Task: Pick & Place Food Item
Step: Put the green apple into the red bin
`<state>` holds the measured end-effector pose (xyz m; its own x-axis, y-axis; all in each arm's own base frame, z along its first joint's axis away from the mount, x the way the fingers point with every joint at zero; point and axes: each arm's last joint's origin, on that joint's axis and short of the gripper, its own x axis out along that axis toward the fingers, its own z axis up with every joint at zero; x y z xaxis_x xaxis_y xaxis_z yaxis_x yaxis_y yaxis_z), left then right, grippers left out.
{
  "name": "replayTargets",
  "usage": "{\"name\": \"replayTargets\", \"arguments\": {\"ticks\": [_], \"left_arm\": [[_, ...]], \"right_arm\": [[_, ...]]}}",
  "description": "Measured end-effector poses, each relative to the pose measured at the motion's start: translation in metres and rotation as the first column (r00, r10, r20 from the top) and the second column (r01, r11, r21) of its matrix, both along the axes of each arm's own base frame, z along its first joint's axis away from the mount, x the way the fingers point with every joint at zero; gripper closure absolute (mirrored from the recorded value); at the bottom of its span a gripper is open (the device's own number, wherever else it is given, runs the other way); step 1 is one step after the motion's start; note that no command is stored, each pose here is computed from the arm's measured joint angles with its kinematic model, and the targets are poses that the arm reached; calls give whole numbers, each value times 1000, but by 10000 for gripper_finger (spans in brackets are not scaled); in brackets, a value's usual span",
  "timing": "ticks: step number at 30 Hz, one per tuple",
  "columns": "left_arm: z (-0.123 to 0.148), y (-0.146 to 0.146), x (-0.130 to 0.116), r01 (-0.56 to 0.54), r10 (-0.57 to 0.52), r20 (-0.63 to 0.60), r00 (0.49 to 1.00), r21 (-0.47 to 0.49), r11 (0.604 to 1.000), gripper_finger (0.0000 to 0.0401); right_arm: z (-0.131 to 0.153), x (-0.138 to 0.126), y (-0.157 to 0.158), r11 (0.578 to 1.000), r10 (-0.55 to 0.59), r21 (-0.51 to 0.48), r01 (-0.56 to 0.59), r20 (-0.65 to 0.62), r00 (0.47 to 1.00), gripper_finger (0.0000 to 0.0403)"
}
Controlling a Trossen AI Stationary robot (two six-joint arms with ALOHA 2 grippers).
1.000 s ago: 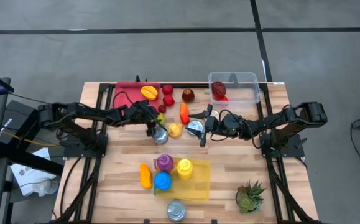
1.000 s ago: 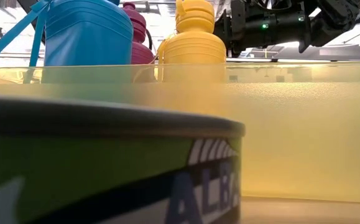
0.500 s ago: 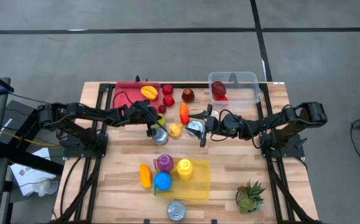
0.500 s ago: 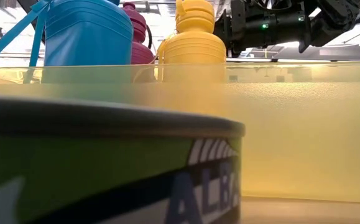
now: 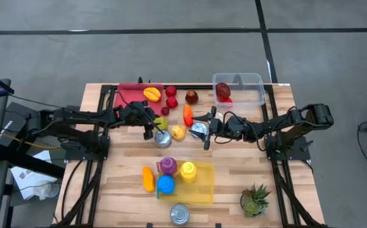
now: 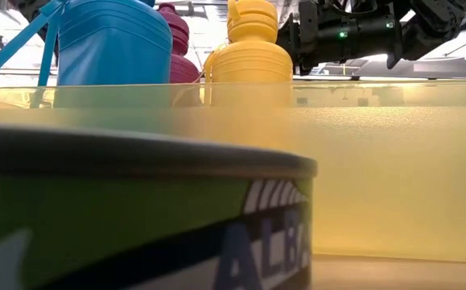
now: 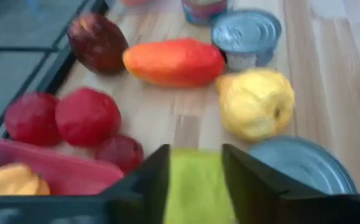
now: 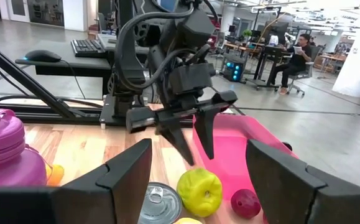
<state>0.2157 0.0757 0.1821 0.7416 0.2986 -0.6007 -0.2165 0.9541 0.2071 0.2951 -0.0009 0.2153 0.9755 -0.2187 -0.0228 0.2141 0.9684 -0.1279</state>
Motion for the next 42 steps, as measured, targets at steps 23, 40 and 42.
{"name": "replayTargets", "arguments": {"ticks": [23,40,42], "left_arm": [[-31,6,15,-1,1,-98,995,3,1000,124],[-31,5,15,13,-13,-106,994,-3,1000,96],[-32,6,14,14,-12,-117,993,15,1000,98]], "right_arm": [[0,0,0,1000,0,0,0,-2,1000,154],[0,0,0,1000,0,0,0,-3,1000,154],[0,0,0,1000,0,0,0,-3,1000,154]]}}
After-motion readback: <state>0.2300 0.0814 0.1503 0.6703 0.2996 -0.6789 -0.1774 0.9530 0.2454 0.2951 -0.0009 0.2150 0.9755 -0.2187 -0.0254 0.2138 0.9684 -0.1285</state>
